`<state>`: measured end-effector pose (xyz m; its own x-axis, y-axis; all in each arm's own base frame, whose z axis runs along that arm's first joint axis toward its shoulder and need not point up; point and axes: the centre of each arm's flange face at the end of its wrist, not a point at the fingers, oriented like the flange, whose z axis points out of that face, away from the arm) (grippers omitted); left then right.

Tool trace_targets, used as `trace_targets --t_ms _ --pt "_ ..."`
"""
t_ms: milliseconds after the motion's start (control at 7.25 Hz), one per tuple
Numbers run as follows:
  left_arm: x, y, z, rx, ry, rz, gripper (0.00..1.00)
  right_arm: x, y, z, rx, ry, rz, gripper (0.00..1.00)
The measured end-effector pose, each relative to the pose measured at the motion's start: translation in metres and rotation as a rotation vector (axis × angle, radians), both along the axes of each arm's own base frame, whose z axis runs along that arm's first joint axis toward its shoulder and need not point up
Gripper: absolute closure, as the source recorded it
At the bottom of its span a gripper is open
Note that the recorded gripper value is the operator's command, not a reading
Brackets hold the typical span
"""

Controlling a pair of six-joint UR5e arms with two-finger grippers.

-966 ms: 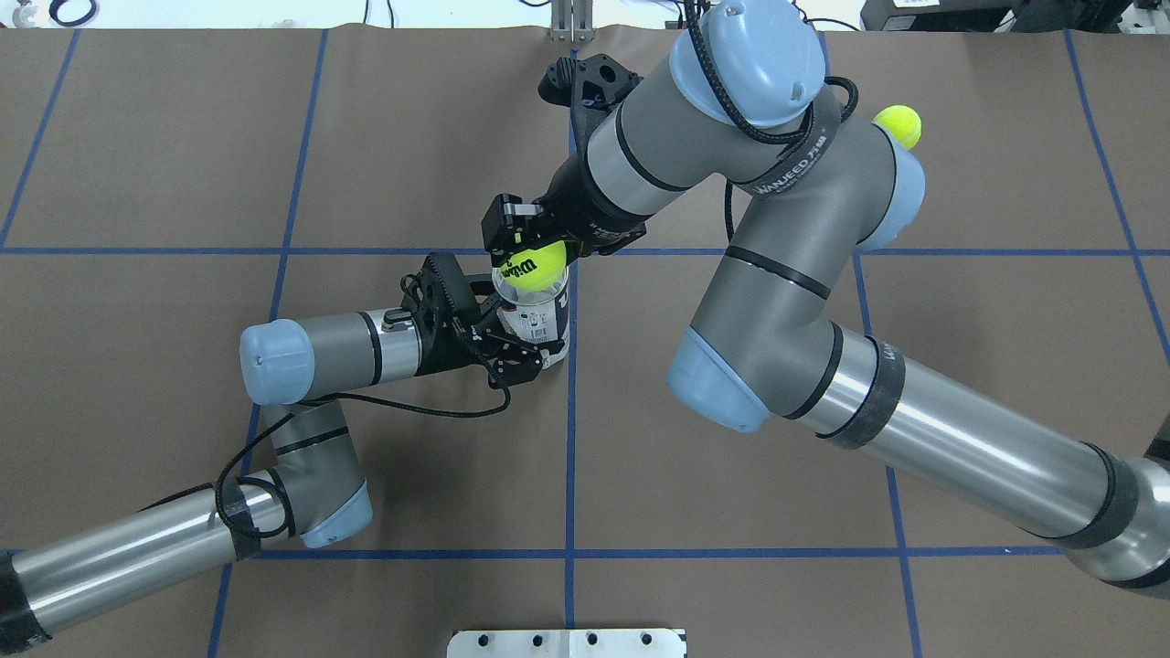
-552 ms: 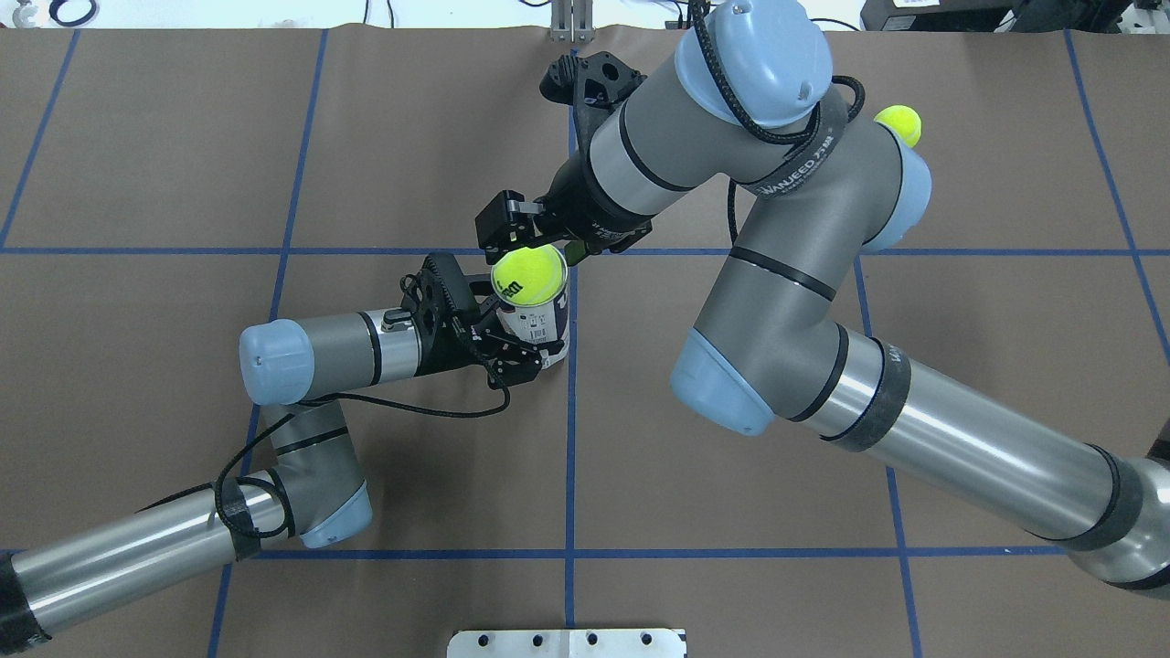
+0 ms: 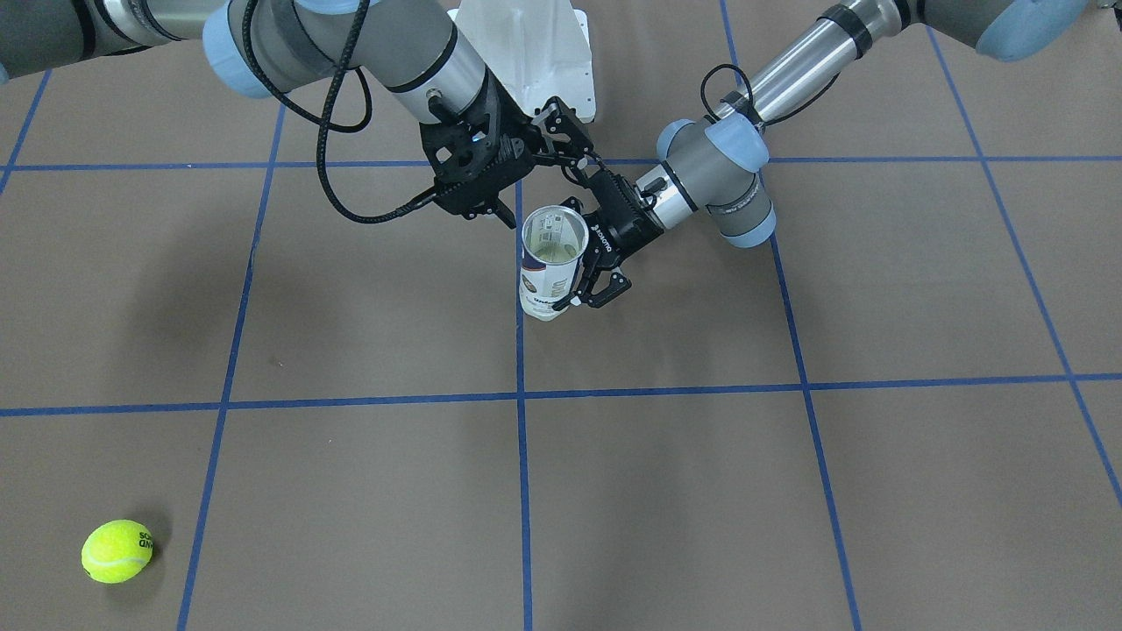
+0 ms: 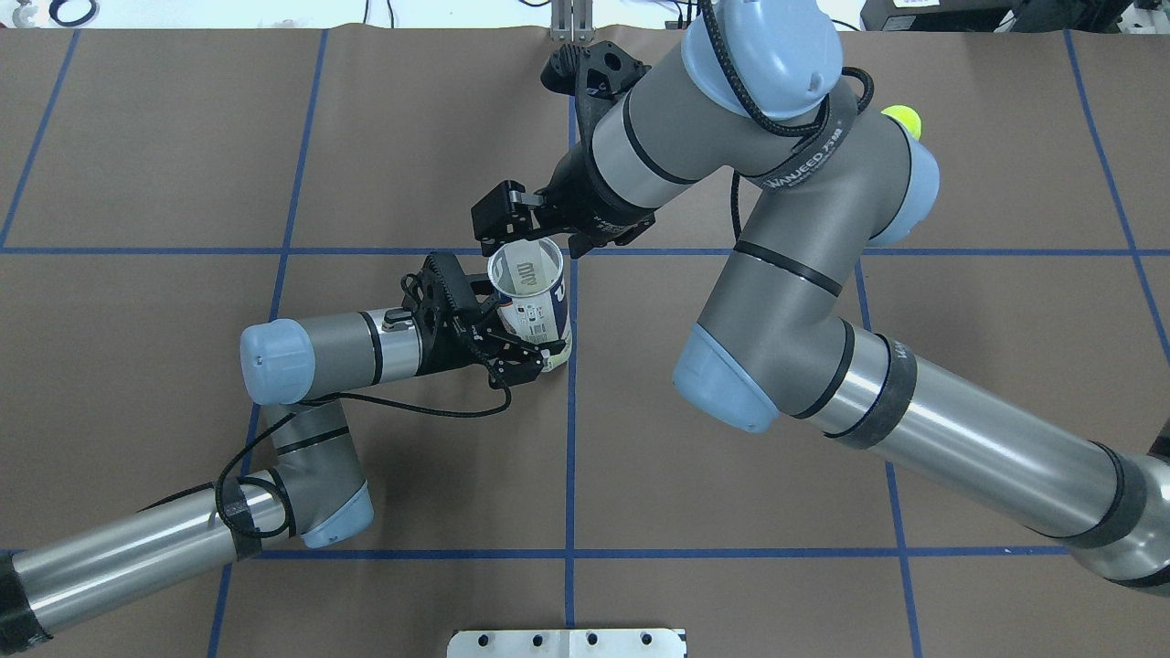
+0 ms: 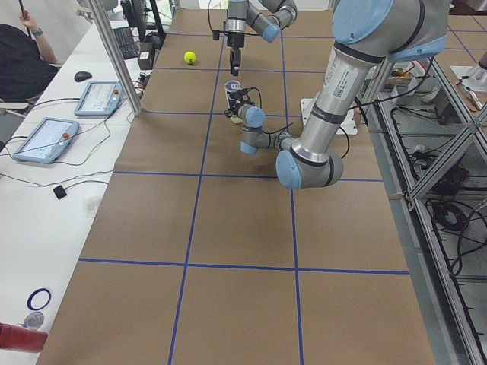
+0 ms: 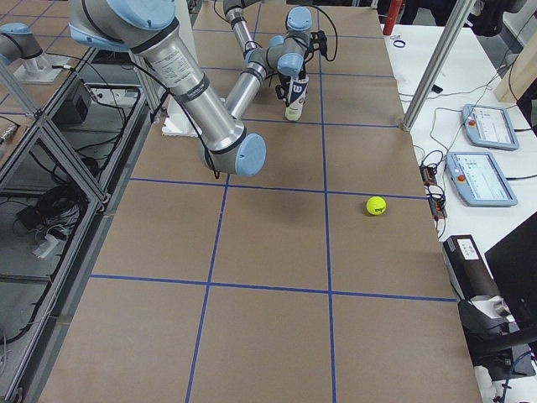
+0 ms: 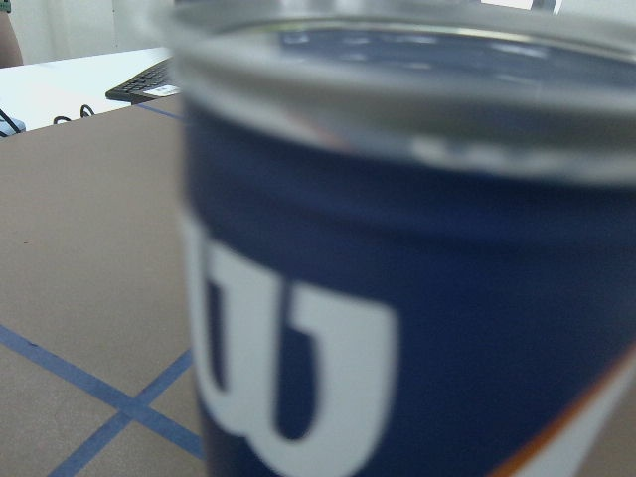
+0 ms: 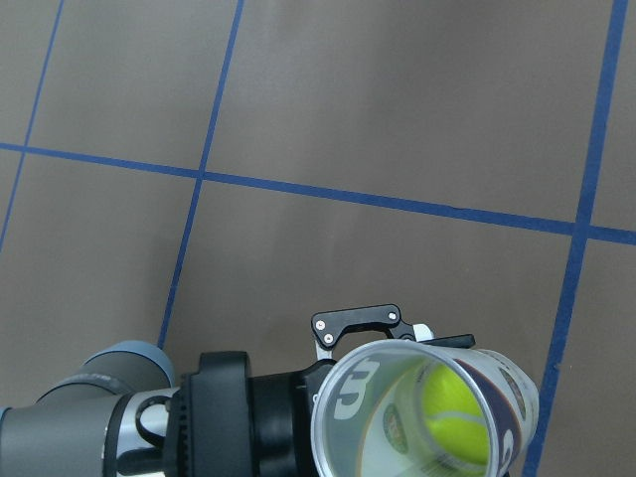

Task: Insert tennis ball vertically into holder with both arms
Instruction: 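Move the right gripper away toward the second yellow ball farther out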

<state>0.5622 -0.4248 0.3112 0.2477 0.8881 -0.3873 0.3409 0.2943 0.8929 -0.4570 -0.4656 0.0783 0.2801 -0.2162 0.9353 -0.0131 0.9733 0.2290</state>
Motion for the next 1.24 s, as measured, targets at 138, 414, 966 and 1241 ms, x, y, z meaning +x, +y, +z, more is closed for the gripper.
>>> trace_targets --t_ms 138,414,966,1241 --pt "0.000 0.000 0.000 0.001 0.001 0.000 0.01 0.003 -0.001 -0.001 0.000 -0.002 0.004 0.02" --pt "0.000 0.000 -0.001 0.002 0.002 0.000 0.01 0.008 -0.004 -0.001 -0.004 -0.003 0.011 0.01" --pt "-0.002 0.000 0.001 0.001 0.001 -0.001 0.01 0.053 -0.033 0.021 -0.054 0.058 0.083 0.01" --pt "-0.002 0.000 0.003 0.000 -0.001 -0.001 0.01 0.102 -0.078 0.063 -0.071 0.116 0.166 0.01"
